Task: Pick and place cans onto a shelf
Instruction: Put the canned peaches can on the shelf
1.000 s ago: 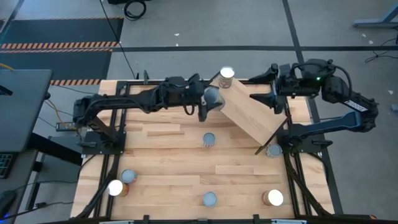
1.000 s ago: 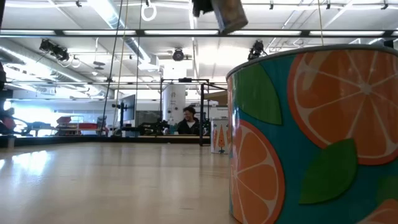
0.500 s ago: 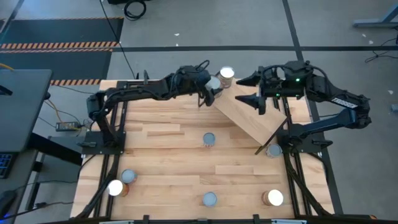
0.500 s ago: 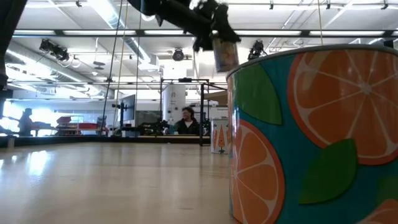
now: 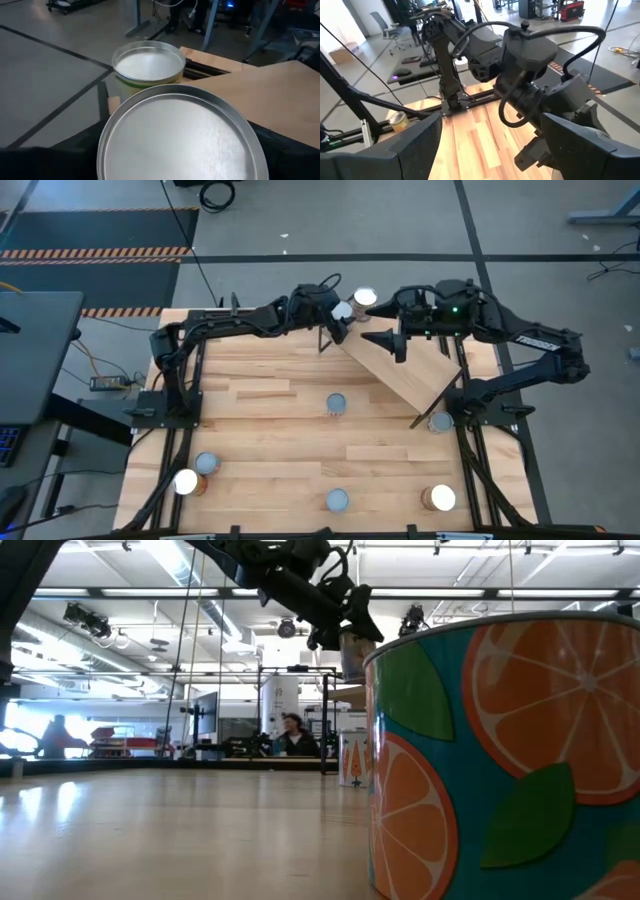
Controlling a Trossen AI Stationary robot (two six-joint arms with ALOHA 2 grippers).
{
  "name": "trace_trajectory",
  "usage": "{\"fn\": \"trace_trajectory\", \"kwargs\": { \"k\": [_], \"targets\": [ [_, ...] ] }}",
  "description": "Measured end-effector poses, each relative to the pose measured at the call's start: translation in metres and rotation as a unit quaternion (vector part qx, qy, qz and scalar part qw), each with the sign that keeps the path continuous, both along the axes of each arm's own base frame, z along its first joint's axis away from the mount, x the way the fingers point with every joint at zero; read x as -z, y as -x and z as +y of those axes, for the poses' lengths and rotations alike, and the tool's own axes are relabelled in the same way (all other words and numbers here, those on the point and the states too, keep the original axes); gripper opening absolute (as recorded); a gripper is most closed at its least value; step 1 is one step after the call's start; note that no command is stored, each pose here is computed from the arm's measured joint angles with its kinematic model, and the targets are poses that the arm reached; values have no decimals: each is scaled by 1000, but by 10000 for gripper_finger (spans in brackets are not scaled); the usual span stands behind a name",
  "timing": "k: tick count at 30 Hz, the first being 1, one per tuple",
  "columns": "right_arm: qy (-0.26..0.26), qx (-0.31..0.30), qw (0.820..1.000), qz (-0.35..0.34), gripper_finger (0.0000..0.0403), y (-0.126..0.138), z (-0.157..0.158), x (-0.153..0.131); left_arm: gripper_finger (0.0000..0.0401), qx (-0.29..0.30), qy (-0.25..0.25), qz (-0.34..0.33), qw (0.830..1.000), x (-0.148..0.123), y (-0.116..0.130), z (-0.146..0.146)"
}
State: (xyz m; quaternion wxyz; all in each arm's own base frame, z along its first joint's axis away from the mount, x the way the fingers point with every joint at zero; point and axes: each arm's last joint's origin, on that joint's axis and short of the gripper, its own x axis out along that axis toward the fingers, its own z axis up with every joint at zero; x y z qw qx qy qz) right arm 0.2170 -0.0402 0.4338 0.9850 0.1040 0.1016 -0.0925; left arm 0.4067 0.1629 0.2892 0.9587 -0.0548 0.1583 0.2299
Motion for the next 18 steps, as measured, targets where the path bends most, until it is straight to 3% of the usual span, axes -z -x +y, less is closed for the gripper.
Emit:
{"fn": "trace_trajectory", "kwargs": {
  "k": [10,18],
  "targets": [
    [-5,14,1000,-3,366,-1,-6,0,315,11,-3,-14,1000,-2,-6,-12],
    [-10,16,1000,-3,368,-1,-7,0,313,-15,-27,-2,1000,-1,-6,-15]
  ]
}}
